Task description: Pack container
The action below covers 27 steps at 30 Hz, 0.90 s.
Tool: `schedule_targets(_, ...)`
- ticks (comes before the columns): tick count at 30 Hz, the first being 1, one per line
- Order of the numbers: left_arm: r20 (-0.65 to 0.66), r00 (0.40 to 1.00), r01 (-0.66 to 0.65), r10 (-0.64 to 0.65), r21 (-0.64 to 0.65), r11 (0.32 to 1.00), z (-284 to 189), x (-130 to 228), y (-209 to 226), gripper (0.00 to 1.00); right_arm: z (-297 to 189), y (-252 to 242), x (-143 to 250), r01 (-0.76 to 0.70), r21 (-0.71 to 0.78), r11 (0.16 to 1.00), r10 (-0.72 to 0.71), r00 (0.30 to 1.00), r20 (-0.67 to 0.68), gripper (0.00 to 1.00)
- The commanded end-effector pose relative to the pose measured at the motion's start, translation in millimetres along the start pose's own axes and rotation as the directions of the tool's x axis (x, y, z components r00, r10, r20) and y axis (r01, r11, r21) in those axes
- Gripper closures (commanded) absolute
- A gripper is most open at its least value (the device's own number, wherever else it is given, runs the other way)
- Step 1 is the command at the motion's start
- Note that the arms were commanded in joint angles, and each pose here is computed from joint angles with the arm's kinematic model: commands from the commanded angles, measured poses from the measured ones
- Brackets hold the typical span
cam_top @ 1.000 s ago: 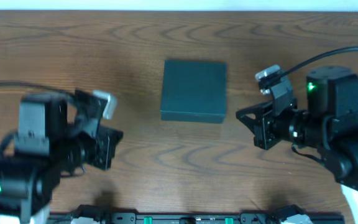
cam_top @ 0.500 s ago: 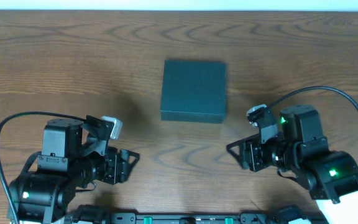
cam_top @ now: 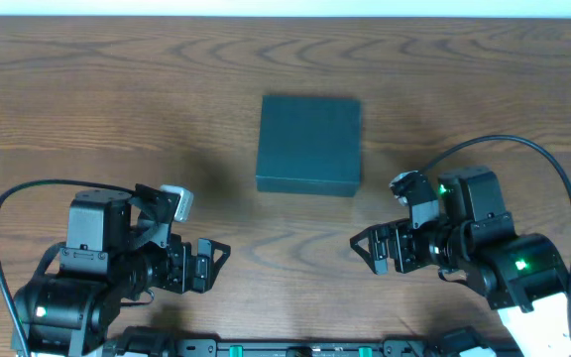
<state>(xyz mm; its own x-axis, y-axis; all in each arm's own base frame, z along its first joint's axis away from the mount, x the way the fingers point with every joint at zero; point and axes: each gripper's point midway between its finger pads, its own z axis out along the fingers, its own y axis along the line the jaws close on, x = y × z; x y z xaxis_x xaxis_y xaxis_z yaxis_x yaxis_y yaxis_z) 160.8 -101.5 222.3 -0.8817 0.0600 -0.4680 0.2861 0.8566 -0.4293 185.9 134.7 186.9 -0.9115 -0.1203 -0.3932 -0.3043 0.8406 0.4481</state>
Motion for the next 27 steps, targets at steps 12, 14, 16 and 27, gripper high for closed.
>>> schedule_targets(12, 0.283, 0.939, -0.089, 0.194, -0.344, 0.935, -21.7, -35.3, 51.8, 0.05, 1.7, 0.1, 2.2, -0.010, -0.001, 1.000, 0.010, 1.000, -0.008, 0.01)
schedule_targets(14, 0.332, 0.919, -0.075, 0.212, -0.381, 0.921, -21.2, -32.7, 61.7, 0.05, 1.7, 0.2, 2.2, -0.010, -0.001, 1.000, 0.010, 1.000, -0.008, 0.01)
schedule_targets(16, 0.375, 0.900, -0.055, 0.220, -0.403, 0.914, -17.7, -29.4, 71.2, 0.04, 1.7, 0.1, 2.2, -0.010, -0.001, 1.000, 0.010, 1.000, -0.008, 0.01)
schedule_targets(27, 0.508, 0.833, 0.049, 0.219, -0.462, 0.886, 28.4, 0.6, 127.1, 0.05, 1.7, 0.2, 2.2, -0.010, -0.001, 1.000, 0.010, 1.000, -0.008, 0.01)
